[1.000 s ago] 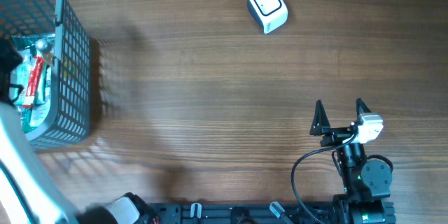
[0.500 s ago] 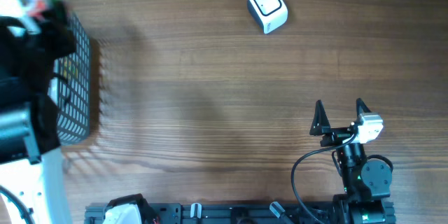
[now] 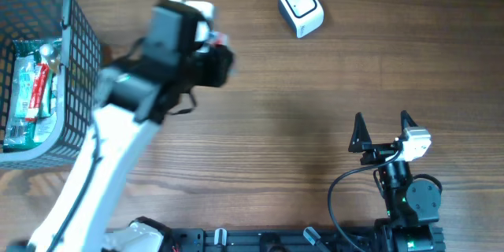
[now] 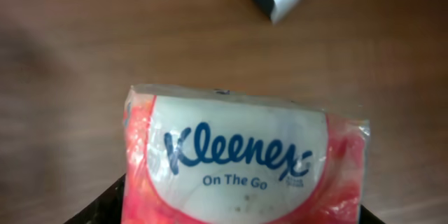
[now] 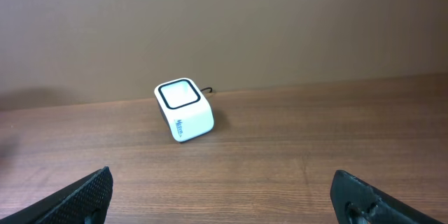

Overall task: Scan the item barcode
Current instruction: 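Carry the Kleenex pack with the left gripper under the white scanner, then place the Kleenex pack on the table right of center, release, then reach the left gripper into the basket and grasp the oil bottle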

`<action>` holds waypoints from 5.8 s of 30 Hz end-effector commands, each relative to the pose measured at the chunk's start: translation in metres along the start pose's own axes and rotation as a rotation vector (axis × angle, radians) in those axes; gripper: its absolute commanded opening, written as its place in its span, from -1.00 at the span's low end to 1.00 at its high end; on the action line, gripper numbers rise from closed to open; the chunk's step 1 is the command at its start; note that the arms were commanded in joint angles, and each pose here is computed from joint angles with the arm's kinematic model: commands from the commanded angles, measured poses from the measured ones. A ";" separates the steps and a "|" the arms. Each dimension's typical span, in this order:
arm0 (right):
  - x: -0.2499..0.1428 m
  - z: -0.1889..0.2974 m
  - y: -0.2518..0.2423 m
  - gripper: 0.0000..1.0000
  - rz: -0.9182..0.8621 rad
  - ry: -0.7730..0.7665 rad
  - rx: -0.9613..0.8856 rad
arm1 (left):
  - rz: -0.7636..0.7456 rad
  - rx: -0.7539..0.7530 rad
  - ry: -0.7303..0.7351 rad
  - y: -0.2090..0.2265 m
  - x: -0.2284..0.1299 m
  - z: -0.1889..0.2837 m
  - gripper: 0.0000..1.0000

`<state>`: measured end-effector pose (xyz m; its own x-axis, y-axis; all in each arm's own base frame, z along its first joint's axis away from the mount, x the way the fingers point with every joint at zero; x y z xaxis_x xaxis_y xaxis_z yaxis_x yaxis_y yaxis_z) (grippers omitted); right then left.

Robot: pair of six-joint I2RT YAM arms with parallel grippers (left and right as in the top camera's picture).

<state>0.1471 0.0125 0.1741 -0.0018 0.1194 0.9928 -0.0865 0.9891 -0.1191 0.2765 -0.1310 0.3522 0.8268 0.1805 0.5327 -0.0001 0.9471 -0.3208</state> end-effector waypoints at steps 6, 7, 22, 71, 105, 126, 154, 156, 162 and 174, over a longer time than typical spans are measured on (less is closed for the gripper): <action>0.000 0.000 -0.001 1.00 0.017 -0.005 -0.010 | 0.042 0.104 0.187 -0.061 -0.046 -0.095 -0.18; 0.000 0.000 -0.001 0.99 0.017 -0.005 -0.010 | 0.054 0.116 0.207 -0.067 -0.053 -0.105 -0.17; 0.000 0.000 -0.001 0.99 0.017 -0.005 -0.010 | 0.026 0.218 0.176 -0.117 -0.120 -0.170 -0.21; 0.000 0.000 -0.001 0.99 0.018 -0.005 -0.010 | -0.045 0.095 0.240 -0.159 -0.176 -0.195 0.88; 0.000 0.000 -0.001 1.00 0.017 -0.005 -0.010 | 0.594 0.719 -0.091 0.129 0.030 0.070 -0.89; 0.000 0.000 -0.001 1.00 0.017 -0.005 -0.010 | 0.757 0.948 -0.025 0.203 0.011 0.061 -0.84; 0.000 0.000 -0.001 0.99 0.017 -0.005 -0.010 | 0.526 0.557 -0.680 0.265 0.128 0.140 0.77; 0.000 0.000 -0.001 0.99 0.017 -0.005 -0.010 | 0.573 0.526 -0.617 0.293 0.125 0.129 0.78; 0.000 0.000 -0.001 1.00 0.018 -0.005 -0.010 | 0.600 0.501 -0.273 0.371 0.105 0.049 0.80; 0.000 0.000 -0.001 0.99 0.017 -0.005 -0.010 | 0.525 0.293 -0.078 0.402 0.093 -0.026 0.74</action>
<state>0.1471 0.0125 0.1742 -0.0021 0.1194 0.9928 -0.0865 0.9891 -0.1191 0.3651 0.2603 0.2501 0.6100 0.6856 0.3972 -0.6093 0.7263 -0.3180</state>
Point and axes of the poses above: each gripper's point midway between its finger pads, its own z axis back along the fingers, its own y axis along the line the jaws close on, x = y × z, the point moved 10 cm from there along z, back along the fingers, and after that the axes turned 14 degrees about z, right-handed, at the moved point
